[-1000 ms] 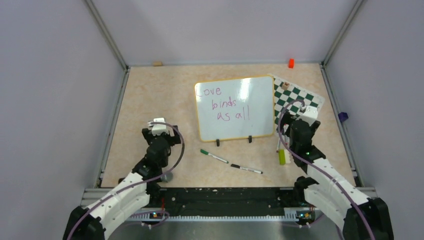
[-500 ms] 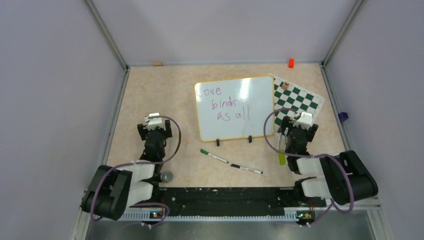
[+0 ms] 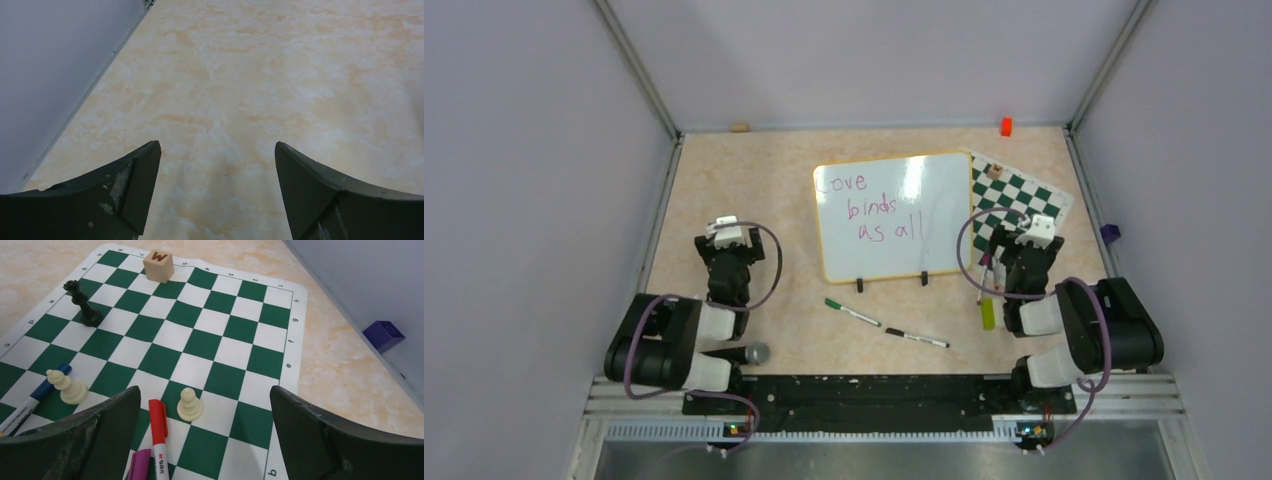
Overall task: Write a sentence on the whiteboard
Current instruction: Reset both arms
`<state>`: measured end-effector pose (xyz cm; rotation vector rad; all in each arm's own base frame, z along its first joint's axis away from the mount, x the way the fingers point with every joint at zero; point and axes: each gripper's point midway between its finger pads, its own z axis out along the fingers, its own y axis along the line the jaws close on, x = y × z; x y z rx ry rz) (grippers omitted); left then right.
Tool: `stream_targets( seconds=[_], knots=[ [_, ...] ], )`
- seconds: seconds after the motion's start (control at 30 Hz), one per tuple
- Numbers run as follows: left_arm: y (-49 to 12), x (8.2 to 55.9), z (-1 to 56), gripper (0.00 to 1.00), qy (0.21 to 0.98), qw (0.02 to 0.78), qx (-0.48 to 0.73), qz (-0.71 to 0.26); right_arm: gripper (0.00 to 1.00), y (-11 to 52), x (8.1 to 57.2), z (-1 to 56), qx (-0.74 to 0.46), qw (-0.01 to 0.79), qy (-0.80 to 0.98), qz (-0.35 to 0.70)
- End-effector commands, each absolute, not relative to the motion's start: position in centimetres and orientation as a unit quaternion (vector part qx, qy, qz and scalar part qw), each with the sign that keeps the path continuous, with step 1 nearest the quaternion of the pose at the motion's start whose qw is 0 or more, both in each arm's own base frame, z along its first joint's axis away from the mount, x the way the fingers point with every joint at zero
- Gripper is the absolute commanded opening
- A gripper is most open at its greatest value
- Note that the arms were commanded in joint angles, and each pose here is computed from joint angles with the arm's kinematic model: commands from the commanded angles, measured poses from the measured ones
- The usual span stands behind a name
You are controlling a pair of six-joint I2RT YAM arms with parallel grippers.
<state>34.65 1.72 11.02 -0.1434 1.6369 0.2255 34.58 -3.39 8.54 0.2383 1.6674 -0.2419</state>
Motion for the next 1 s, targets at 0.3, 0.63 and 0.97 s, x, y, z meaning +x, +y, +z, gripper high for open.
stream_targets(
  seconds=[0.3, 0.63, 0.97],
  knots=[
    [3.5, 38.2, 10.9, 0.99, 0.729, 0.674, -0.092, 0.072, 0.99, -2.2, 36.0, 10.7, 0.083, 0.691, 0.714, -0.077],
    [3.6, 38.3, 11.0, 0.99, 0.727, 0.677, -0.089, 0.074, 0.99, -2.2, 36.0, 10.7, 0.084, 0.691, 0.714, -0.076],
    [3.0, 38.6, 10.9, 0.99, 0.732, 0.674, -0.079, 0.057, 0.99, -2.2, 36.0, 10.6, 0.084, 0.690, 0.714, -0.077]
  ],
)
